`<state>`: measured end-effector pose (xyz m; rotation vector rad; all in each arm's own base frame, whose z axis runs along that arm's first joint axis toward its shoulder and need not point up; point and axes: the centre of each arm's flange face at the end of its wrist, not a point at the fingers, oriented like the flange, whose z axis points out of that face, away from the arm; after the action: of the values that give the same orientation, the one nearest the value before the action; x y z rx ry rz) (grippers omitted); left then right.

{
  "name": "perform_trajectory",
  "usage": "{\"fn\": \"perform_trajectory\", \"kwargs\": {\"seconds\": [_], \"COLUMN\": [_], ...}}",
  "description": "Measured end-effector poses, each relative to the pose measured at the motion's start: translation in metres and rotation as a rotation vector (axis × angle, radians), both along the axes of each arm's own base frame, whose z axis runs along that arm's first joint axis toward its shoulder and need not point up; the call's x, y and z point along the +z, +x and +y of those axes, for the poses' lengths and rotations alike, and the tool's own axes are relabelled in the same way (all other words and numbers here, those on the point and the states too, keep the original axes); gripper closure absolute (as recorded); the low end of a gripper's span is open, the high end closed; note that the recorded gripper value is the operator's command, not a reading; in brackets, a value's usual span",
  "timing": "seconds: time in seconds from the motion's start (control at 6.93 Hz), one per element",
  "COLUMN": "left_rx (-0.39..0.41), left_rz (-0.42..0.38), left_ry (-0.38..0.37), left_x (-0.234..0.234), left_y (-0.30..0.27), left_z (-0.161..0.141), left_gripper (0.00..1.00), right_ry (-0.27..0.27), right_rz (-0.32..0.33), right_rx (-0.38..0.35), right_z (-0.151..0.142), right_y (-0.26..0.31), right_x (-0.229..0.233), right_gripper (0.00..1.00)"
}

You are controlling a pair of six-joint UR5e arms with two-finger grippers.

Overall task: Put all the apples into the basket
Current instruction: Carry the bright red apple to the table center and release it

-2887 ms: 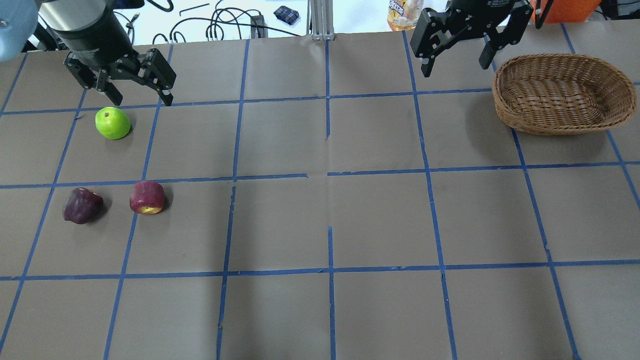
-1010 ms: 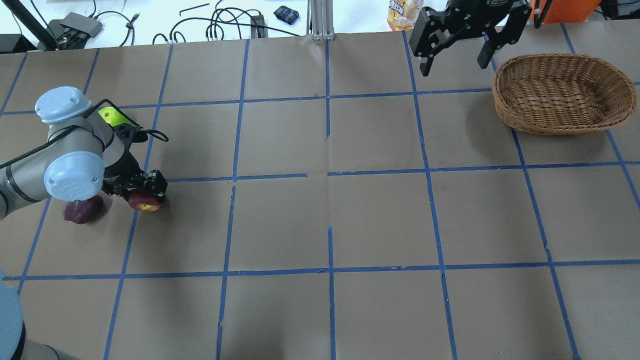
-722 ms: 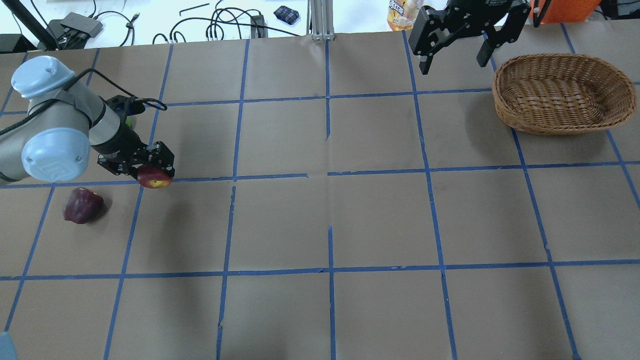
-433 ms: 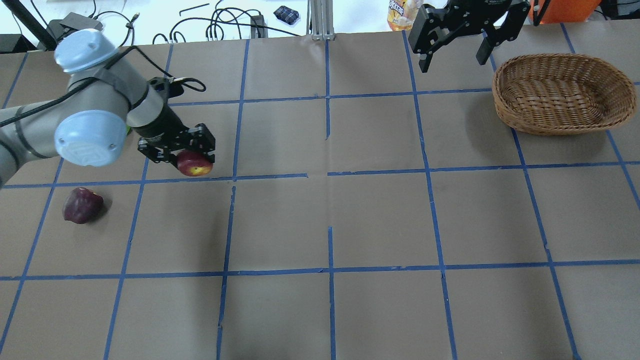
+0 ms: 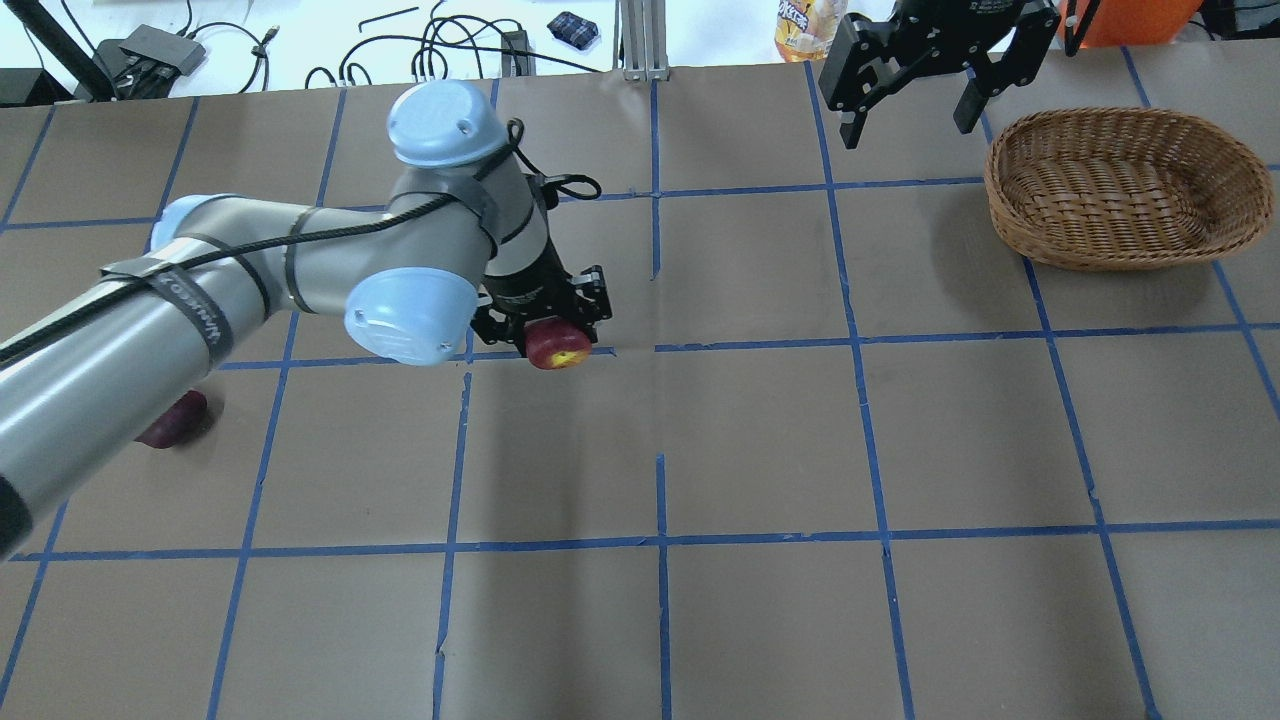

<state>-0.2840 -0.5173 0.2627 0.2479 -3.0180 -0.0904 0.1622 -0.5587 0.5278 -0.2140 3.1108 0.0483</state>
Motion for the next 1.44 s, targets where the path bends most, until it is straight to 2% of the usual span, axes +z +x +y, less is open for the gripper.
{"fn": "perform_trajectory", "kwargs": {"seconds": [0.14, 0.29, 0.43, 0.58, 0.72, 1.01, 1.3, 1.44], "left_rx": [0.037, 0.084, 0.130, 0.166, 0.182, 0.195, 0.212, 0.215], "left_rz": [0.037, 0.060, 0.062, 0.060, 0.070, 0.148, 0.198, 0.202], "left_ry": [-0.016, -0.021, -0.007, 0.002, -0.013, -0.043, -0.058, -0.073], "left_x": [-0.014, -0.028, -0.042, -0.052, -0.058, -0.055, -0.036, -0.029], "left_y": [-0.039, -0.064, -0.075, -0.080, -0.082, -0.090, -0.080, -0.058], "left_z": [0.008, 0.014, 0.017, 0.016, 0.013, 0.007, 0.000, -0.011], "left_gripper": [0.65, 0.41, 0.27, 0.30, 0.00, 0.00, 0.00, 0.00], "right_ry": [0.003, 0.004, 0.005, 0.007, 0.005, 0.007, 0.050, 0.065], "right_rz": [0.003, -0.001, -0.004, -0.005, -0.005, -0.016, -0.019, -0.018], "right_rx": [0.004, 0.006, 0.007, 0.006, 0.002, -0.029, -0.106, -0.089], "right_z": [0.000, -0.001, -0.001, -0.002, -0.003, -0.007, -0.008, -0.007], "right_y": [-0.001, -0.001, -0.001, -0.001, -0.002, 0.000, 0.007, 0.009], "right_x": [-0.001, -0.002, -0.003, -0.004, -0.004, -0.013, -0.046, -0.064], "right_gripper": [0.00, 0.00, 0.00, 0.00, 0.00, 0.00, 0.00, 0.00]}}
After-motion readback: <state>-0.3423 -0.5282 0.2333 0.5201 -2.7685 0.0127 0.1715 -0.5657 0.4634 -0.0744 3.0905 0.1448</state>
